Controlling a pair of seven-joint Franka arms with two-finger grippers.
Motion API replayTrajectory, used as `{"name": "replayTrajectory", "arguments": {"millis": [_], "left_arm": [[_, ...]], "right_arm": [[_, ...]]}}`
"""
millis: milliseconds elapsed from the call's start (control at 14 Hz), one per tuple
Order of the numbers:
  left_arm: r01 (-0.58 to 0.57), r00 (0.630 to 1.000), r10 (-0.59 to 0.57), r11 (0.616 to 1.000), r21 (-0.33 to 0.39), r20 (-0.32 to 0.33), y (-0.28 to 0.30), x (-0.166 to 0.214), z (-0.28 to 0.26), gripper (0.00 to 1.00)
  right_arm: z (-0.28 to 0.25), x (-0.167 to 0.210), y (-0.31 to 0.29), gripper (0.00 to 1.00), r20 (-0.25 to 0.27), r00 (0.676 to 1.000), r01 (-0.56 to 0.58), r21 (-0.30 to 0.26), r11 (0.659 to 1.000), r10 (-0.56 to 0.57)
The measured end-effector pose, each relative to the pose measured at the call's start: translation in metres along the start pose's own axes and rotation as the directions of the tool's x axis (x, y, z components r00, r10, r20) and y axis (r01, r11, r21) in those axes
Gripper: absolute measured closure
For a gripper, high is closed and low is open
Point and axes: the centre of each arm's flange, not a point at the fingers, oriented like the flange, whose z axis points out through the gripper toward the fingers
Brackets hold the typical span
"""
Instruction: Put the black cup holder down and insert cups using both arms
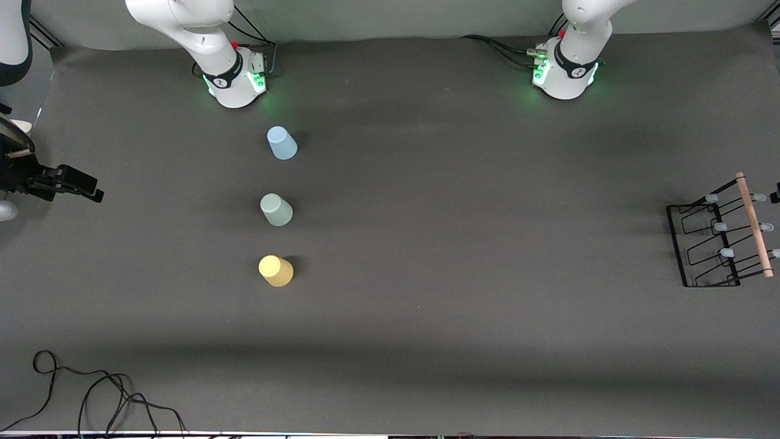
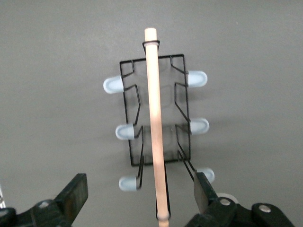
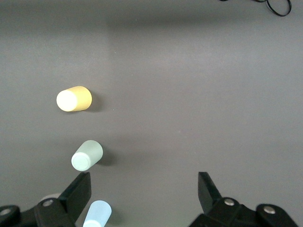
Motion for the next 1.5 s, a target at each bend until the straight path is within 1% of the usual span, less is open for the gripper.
{"name": "replayTrajectory", "arguments": {"millis": [143, 287, 502, 645, 717, 788, 860, 1147, 1218, 1290, 1505], "left_arm": [[0.012, 1.000, -0.012, 1.000, -0.014, -0.010, 0.003, -0.002, 0.030, 0.00], [0.021, 1.000, -0.021, 0.999, -0.039, 0.002, 0.004, -0.003, 0.051, 0.00], [0.027, 1.000, -0.027, 0.998, -0.050, 0.004, 0.005, -0.002, 0.068, 0.00], [0.030, 1.000, -0.030, 0.998, -0.049, 0.000, 0.007, -0.004, 0.075, 0.04], [0.031, 1.000, -0.031, 0.998, -0.050, 0.001, 0.007, -0.005, 0.078, 0.15], [0.032, 0.999, -0.032, 0.998, -0.050, 0.000, 0.007, -0.005, 0.078, 0.15], [0.032, 0.999, -0.032, 0.998, -0.048, -0.003, 0.007, -0.005, 0.078, 0.21], [0.033, 0.999, -0.034, 0.999, -0.041, -0.014, 0.006, -0.004, 0.074, 0.70], [0.034, 0.999, -0.035, 0.999, -0.041, -0.016, 0.006, -0.004, 0.073, 0.80], [0.035, 0.999, -0.036, 0.999, -0.041, -0.017, 0.006, -0.004, 0.072, 0.84], [0.036, 0.999, -0.037, 0.999, -0.038, -0.021, 0.005, -0.003, 0.071, 0.84]], "right_arm": [[0.000, 0.000, 0.000, 0.00, 0.001, 1.000, 0.000, 0.000, 1.000, 0.000], [0.000, 0.000, 0.000, 0.00, 0.003, 1.000, 0.000, 0.000, 1.000, 0.000], [0.000, 0.000, 0.000, 0.00, 0.004, 1.000, 0.000, 0.000, 1.000, 0.000], [0.000, 0.000, 0.000, 0.00, 0.004, 1.000, 0.000, 0.000, 1.000, 0.000], [0.000, 0.000, 0.000, 0.00, 0.004, 1.000, 0.000, 0.000, 1.000, 0.000], [0.000, 0.000, 0.000, 0.00, 0.004, 1.000, 0.000, 0.000, 1.000, 0.000], [0.000, 0.000, 0.000, 0.00, 0.005, 1.000, 0.000, 0.000, 1.000, 0.000], [0.000, -0.001, 0.000, 0.00, 0.005, 1.000, 0.000, 0.000, 1.000, 0.000], [0.000, -0.001, 0.000, 0.00, 0.006, 1.000, 0.000, 0.000, 1.000, 0.000], [0.000, -0.001, 0.000, 0.00, 0.006, 1.000, 0.000, 0.000, 1.000, 0.000], [0.001, -0.001, 0.000, 0.00, 0.006, 1.000, 0.000, 0.000, 1.000, 0.000]]}}
